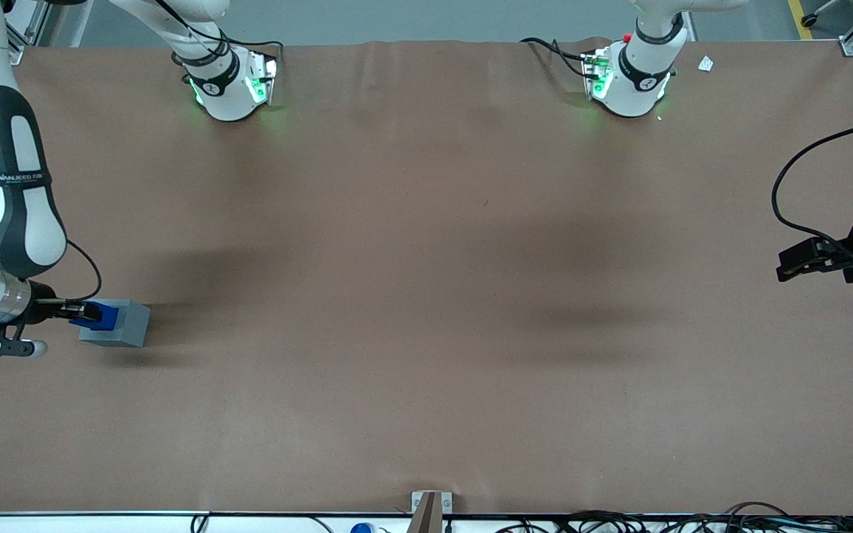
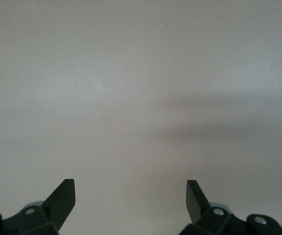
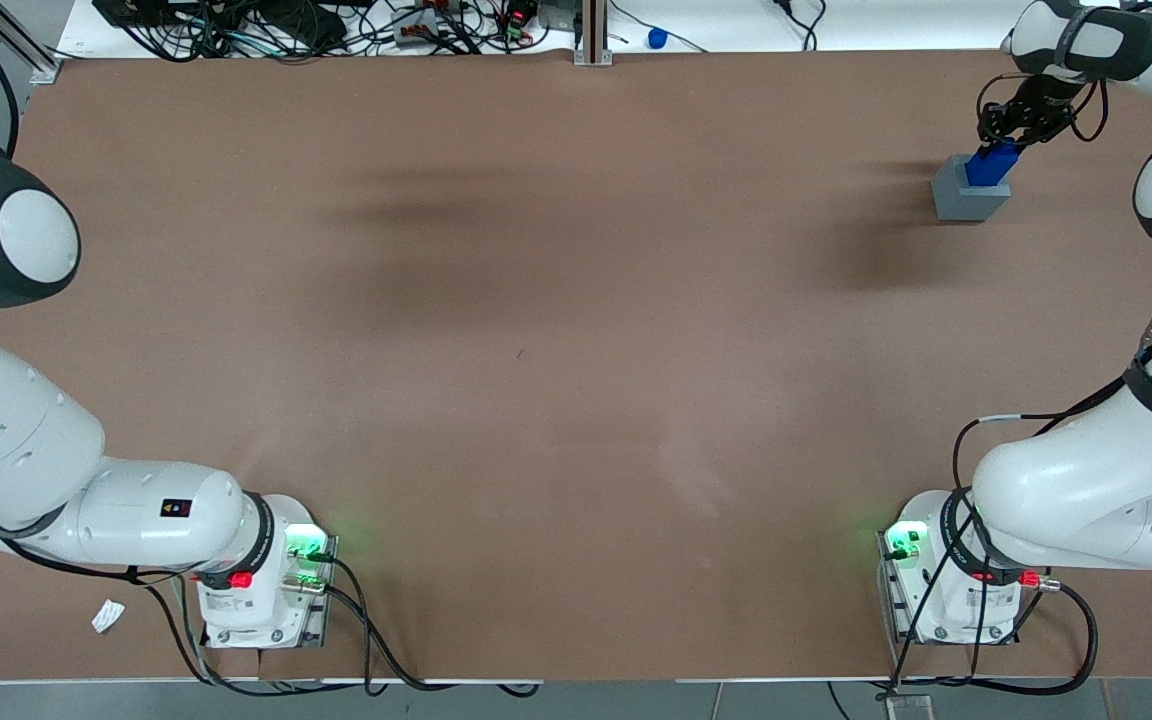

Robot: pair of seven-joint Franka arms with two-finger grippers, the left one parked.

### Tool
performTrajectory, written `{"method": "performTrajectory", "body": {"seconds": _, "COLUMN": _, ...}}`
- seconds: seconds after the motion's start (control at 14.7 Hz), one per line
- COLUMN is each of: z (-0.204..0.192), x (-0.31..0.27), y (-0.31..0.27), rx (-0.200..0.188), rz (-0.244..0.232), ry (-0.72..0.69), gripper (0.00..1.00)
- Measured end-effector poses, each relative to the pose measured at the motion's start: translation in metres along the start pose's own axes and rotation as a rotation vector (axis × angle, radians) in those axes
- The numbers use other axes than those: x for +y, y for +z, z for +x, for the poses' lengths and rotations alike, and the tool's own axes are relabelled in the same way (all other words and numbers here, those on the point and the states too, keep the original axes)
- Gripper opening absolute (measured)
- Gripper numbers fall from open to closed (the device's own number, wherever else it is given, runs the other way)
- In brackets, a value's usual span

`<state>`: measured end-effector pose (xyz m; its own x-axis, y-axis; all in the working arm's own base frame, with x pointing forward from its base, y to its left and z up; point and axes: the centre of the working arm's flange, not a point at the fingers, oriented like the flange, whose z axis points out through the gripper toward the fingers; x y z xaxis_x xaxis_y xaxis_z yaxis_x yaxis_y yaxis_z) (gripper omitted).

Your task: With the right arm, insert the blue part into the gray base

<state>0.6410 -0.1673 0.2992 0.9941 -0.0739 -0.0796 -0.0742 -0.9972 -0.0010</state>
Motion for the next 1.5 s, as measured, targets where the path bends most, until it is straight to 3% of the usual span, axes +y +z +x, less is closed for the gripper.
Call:
{"method": "performTrajectory", "body": {"seconds": 0.54, "z": 0.000, "x": -0.001, "y": 0.005, "rx": -0.007, "rz": 0.001, "ry": -0.002, "gripper": 0.51}}
{"method": "performTrajectory", "body": {"seconds": 0.95, "z": 0.003, "x": -0.007, "y": -0.002, "rx": -0.003, "rz": 0.004, "ry": -0.013, "gripper": 1.00}}
{"method": "performTrajectory", "body": {"seconds": 1.02, "z": 0.004, "x": -0.010, "y": -0.008, "rx": -0.011, "rz": 0.007, "ry": -0.018, "gripper": 1.00}}
{"method": "performTrajectory", "body": {"seconds": 1.29, "z": -0.001, "x": -0.034, "y": -0.080, "rx": -0.035, "rz": 0.015, "ry": -0.052, "gripper": 1.00}}
{"method": "performTrajectory", "body": {"seconds": 1.5, "z": -0.018, "x": -0.044, "y": -0.161, "rx": -0.010, "rz": 0.015, "ry": -0.067, "gripper": 1.00}}
